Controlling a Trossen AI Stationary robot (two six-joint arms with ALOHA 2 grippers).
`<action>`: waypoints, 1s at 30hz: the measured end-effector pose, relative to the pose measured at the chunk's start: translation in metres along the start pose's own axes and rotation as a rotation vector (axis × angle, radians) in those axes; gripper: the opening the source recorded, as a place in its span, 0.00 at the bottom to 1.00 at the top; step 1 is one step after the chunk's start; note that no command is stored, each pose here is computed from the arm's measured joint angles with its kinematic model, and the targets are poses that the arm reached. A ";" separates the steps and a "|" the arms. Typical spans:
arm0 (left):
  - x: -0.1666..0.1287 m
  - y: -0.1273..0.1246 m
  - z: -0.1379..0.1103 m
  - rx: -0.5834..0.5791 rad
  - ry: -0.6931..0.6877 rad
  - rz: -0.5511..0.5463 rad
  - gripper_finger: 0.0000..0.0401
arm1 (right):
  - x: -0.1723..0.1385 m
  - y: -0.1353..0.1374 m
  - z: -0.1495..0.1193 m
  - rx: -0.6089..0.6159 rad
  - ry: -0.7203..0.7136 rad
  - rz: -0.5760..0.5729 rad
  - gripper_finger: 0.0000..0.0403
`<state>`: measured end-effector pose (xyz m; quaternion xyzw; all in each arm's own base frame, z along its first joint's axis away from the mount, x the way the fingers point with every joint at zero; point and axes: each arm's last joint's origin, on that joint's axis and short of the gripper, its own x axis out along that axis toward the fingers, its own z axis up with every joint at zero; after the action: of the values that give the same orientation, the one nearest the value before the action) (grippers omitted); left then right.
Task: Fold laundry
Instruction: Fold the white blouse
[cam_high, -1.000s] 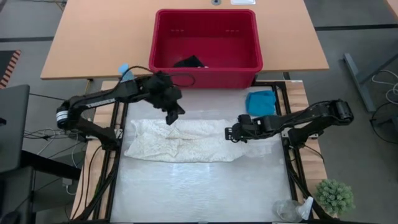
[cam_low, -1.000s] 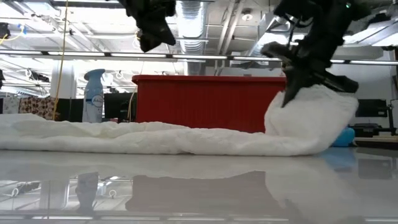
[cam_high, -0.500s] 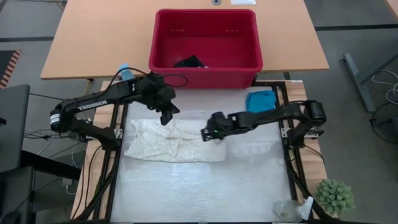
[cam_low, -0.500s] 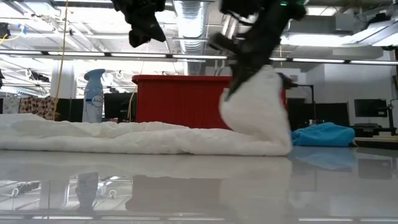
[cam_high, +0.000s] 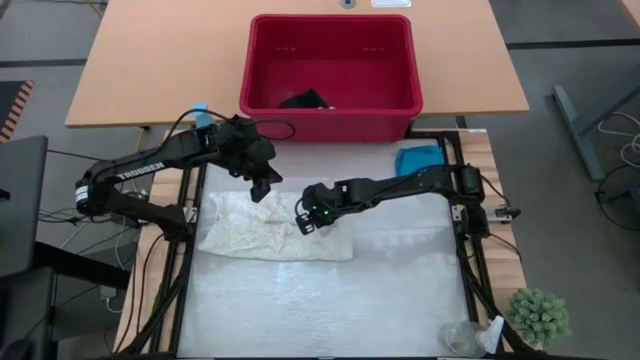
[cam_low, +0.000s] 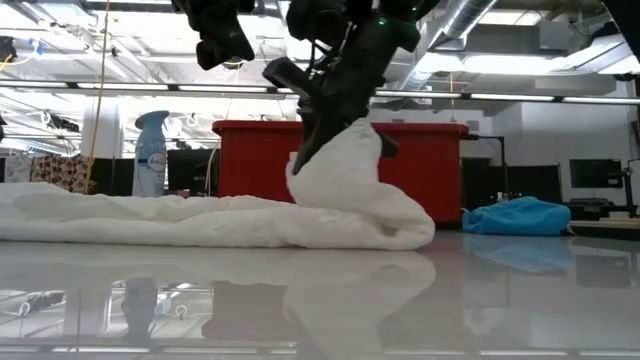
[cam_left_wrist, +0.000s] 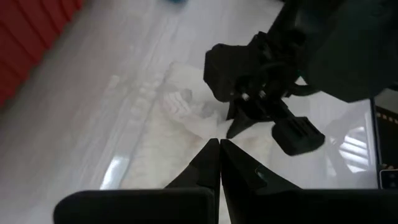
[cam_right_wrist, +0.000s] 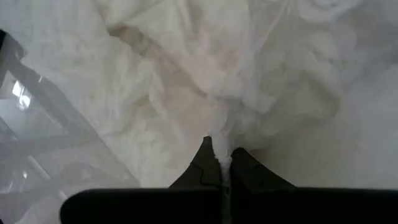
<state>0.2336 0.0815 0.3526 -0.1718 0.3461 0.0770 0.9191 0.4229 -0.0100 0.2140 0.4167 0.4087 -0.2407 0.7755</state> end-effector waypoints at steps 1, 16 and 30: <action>-0.001 0.000 -0.001 -0.001 0.004 0.002 0.00 | 0.002 0.001 0.001 -0.007 -0.002 0.004 0.05; -0.001 0.000 0.000 -0.001 0.000 0.002 0.00 | 0.002 0.010 0.009 -0.140 -0.025 0.105 0.28; -0.001 0.000 -0.003 -0.008 0.029 0.002 0.00 | -0.012 0.015 0.019 -0.270 -0.060 0.209 0.57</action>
<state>0.2306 0.0803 0.3511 -0.1762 0.3594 0.0770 0.9131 0.4352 -0.0179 0.2365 0.3417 0.3685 -0.1141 0.8570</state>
